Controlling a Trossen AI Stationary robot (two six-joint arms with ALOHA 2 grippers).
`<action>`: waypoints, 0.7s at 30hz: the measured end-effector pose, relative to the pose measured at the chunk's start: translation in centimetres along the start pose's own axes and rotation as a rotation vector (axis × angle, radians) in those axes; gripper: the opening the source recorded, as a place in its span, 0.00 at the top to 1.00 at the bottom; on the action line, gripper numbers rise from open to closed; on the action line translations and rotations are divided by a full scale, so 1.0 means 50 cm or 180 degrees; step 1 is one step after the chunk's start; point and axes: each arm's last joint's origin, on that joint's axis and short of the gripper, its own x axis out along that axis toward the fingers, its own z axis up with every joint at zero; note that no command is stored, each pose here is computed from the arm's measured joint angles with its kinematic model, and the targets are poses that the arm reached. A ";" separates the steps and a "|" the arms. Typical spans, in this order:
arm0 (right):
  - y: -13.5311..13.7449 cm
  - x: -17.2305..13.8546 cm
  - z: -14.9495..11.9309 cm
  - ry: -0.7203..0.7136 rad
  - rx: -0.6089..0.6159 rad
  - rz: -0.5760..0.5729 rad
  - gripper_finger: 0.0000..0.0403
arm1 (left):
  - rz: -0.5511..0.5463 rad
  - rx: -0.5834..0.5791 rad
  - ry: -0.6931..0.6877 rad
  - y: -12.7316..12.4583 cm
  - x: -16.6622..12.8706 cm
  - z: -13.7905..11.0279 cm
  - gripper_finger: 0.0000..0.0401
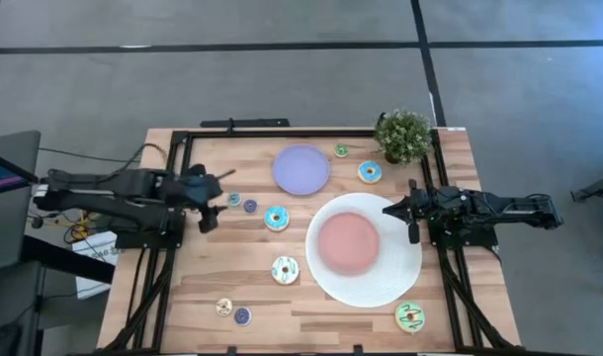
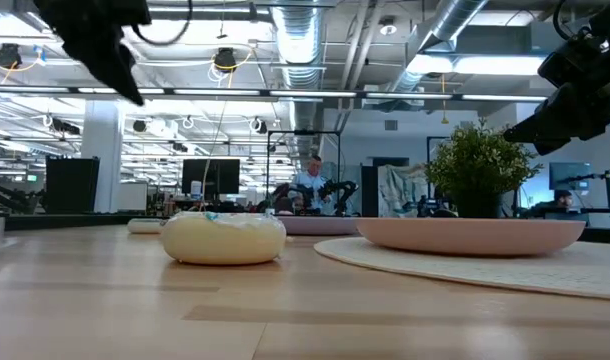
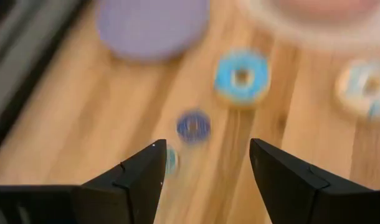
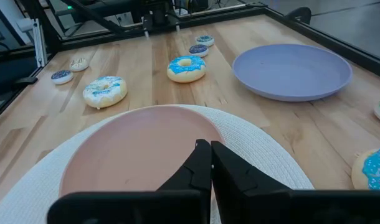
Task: Pick & Place donuts
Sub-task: Put the small blue donut on the violet plate
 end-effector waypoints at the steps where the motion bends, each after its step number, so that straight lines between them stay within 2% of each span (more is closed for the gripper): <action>1: 0.000 0.000 0.000 0.0000 -0.0001 -0.0001 1.00 | -0.0018 0.0033 0.0164 -0.003 0.009 0.002 0.44; 6: 0.000 0.000 0.000 0.0000 -0.0001 0.0000 1.00 | -0.0010 0.0255 0.0735 -0.017 0.065 0.005 0.44; 10: 0.000 0.000 0.000 0.0001 -0.0001 0.0000 1.00 | 0.0023 0.0538 0.0993 -0.023 0.100 0.008 0.44; 17: 0.000 0.000 0.000 0.0000 -0.0001 0.0000 1.00 | 0.0100 0.0642 0.1219 -0.007 0.138 0.013 0.44; 21: 0.000 0.000 0.000 0.0001 -0.0001 -0.0001 1.00 | -0.0005 0.0595 0.1095 0.010 0.151 0.026 0.44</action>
